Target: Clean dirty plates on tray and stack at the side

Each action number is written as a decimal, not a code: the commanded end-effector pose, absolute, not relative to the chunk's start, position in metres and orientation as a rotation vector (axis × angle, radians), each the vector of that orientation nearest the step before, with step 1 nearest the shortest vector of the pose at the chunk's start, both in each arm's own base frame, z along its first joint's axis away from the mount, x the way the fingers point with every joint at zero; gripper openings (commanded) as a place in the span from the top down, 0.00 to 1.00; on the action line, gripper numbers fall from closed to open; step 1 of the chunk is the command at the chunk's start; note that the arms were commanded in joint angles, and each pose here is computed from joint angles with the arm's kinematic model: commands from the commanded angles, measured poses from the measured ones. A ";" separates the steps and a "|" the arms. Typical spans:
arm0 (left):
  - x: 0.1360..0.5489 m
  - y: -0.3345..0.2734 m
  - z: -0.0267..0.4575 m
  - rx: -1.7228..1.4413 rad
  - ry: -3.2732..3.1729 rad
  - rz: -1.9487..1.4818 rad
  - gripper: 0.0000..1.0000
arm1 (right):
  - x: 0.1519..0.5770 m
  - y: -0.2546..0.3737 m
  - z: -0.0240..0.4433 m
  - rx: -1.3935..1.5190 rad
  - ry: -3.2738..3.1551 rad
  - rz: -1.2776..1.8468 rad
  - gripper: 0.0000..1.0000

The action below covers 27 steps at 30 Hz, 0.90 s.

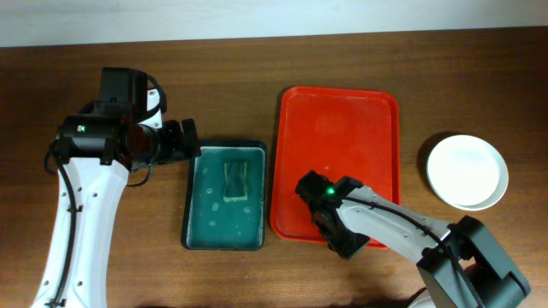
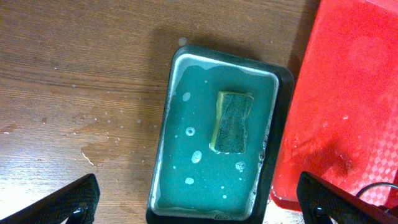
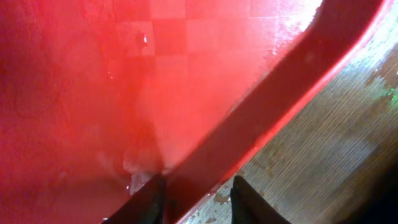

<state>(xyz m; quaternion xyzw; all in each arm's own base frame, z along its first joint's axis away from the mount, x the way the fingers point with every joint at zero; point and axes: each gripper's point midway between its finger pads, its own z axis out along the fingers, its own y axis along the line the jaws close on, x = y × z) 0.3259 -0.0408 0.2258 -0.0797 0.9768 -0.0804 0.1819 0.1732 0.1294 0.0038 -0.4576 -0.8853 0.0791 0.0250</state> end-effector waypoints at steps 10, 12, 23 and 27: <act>0.326 -0.041 0.232 -0.222 2.739 -0.239 0.01 | 0.181 0.199 -0.005 -1.285 -2.784 -0.127 0.57; 0.326 -0.041 0.232 -0.222 2.739 -0.239 0.01 | 0.178 0.189 -0.008 -1.295 -2.801 -0.068 0.66; 0.326 -0.041 0.232 -0.222 2.739 -0.239 0.01 | 0.165 0.159 -0.011 -1.308 -2.800 0.125 0.75; 0.326 -0.041 0.232 -0.222 2.739 -0.239 0.00 | 0.159 0.171 -0.010 -1.275 -2.743 0.053 0.74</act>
